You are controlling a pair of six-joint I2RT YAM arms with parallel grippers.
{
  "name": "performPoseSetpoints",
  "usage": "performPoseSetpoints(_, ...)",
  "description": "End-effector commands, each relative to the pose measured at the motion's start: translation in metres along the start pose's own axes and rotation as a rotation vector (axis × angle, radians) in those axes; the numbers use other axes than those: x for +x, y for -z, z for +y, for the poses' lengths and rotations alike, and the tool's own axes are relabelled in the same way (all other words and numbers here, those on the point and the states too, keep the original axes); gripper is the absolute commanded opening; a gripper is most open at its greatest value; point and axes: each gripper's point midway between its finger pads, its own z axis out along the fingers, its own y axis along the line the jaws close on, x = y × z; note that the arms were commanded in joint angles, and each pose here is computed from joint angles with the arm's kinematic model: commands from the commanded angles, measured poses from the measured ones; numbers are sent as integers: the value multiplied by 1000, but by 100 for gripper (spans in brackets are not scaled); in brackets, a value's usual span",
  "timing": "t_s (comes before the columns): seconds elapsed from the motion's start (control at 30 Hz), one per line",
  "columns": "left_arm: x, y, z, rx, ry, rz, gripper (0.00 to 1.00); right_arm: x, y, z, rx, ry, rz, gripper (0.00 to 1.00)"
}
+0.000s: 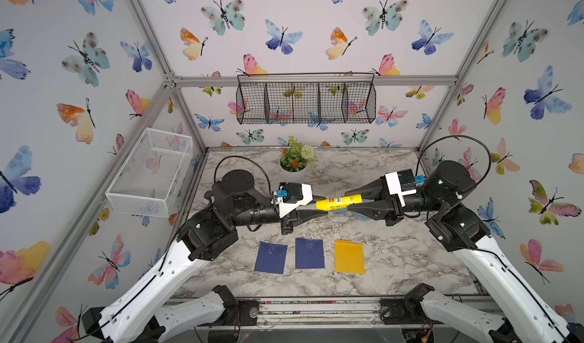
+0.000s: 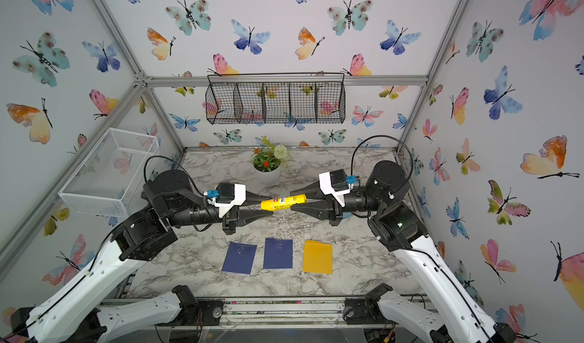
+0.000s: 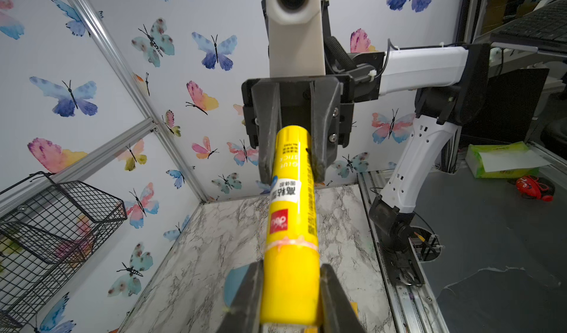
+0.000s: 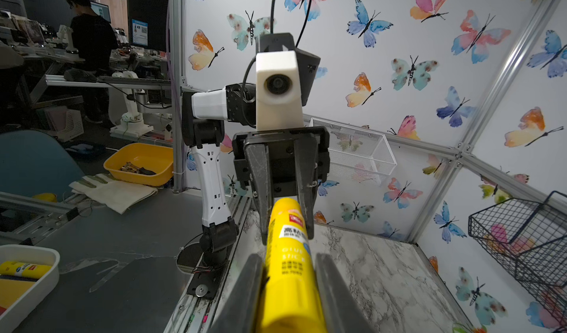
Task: Seal the envelope with a glue stick
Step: Open the lid of the glue stick.
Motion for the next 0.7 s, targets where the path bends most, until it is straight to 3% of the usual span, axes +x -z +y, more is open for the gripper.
performPoseSetpoints(0.0, 17, 27, -32, 97, 148, 59, 0, -53, 21, -6, 153, 297, -73, 5)
performPoseSetpoints(0.67, 23, 50, -27, 50, 106, 66, 0, -51, 25, -16, 235, 268, -50, 5)
